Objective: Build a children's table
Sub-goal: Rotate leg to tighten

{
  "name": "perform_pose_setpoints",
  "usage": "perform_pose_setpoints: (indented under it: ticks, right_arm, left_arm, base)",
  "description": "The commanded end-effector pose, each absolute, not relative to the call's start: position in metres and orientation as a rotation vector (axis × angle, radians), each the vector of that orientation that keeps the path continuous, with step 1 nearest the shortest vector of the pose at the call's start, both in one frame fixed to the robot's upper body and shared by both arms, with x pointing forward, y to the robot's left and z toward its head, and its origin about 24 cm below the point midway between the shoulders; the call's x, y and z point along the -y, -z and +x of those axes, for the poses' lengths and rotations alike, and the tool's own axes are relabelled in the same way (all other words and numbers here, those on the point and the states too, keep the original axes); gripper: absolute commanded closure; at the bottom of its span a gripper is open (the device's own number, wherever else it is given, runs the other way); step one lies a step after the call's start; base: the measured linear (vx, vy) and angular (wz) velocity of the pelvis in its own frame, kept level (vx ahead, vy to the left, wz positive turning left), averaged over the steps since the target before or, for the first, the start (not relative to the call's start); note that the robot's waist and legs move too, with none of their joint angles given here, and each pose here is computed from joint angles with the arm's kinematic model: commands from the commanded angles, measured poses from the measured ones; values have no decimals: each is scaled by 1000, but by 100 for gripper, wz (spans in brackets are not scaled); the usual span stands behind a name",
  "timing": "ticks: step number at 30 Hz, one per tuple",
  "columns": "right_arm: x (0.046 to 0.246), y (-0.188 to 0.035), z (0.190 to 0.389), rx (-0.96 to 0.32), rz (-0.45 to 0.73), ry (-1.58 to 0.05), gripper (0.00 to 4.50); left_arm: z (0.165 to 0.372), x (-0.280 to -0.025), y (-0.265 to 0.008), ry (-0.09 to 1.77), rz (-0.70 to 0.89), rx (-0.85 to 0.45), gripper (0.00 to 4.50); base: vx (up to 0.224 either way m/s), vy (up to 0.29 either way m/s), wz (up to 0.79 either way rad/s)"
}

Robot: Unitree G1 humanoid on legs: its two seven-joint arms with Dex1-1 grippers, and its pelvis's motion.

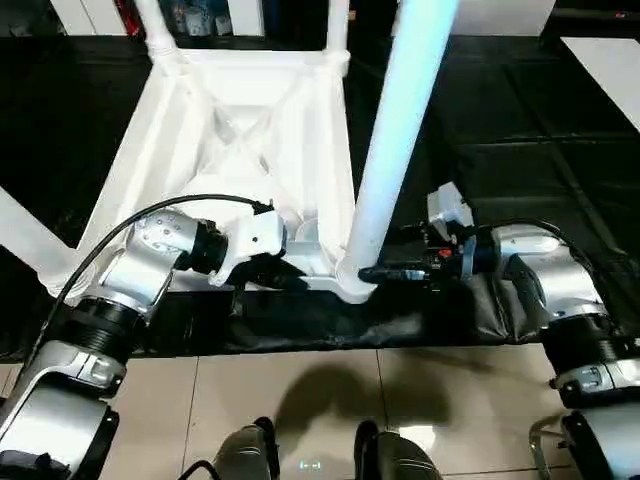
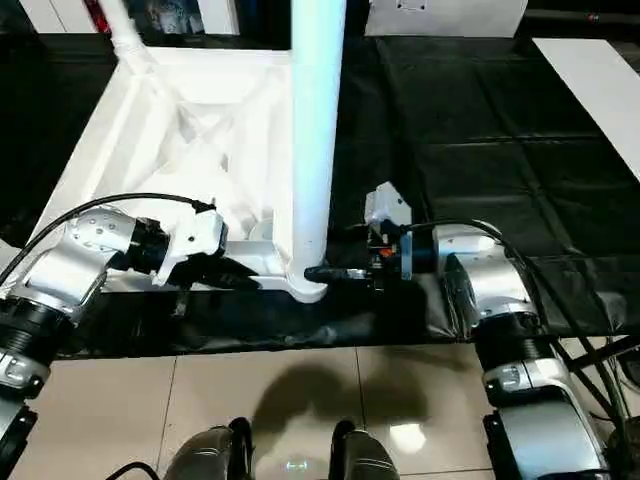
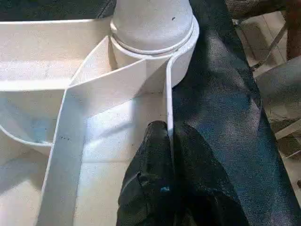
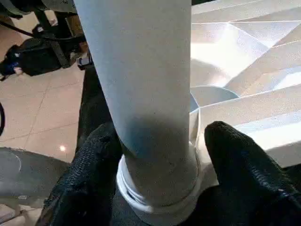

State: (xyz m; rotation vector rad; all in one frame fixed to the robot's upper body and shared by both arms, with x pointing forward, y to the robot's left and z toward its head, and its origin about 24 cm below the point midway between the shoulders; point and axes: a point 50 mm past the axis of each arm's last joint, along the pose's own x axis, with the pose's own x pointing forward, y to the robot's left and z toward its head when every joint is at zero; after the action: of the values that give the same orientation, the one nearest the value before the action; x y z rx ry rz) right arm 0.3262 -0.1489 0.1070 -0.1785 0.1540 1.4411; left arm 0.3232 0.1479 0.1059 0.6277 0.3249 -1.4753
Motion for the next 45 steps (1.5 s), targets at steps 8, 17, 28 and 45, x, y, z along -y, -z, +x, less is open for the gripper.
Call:
perform_pose_setpoints:
  ticks: [8,17,28,45]
  right_arm:
    - [143,-106,324,-168,-157,-1516,231]
    - [141,-104,321,-181,-115,-1490,259]
    - [92,-83,334,-244,-62,-949,260]
    - [49,-94,345,-167,135,-512,168]
  left_arm:
    - [314,-136,-99,1589,661,-345,450]
    - [319,-137,-99,1523,636,-365,450]
    - [360,-91,-111,1142,476,-298,450]
    - [369,-47,-119,986,416,-261,450]
  base:
    - [0,0,0]
    - [0,0,0]
    - [-15,3,-1]
    - [0,0,0]
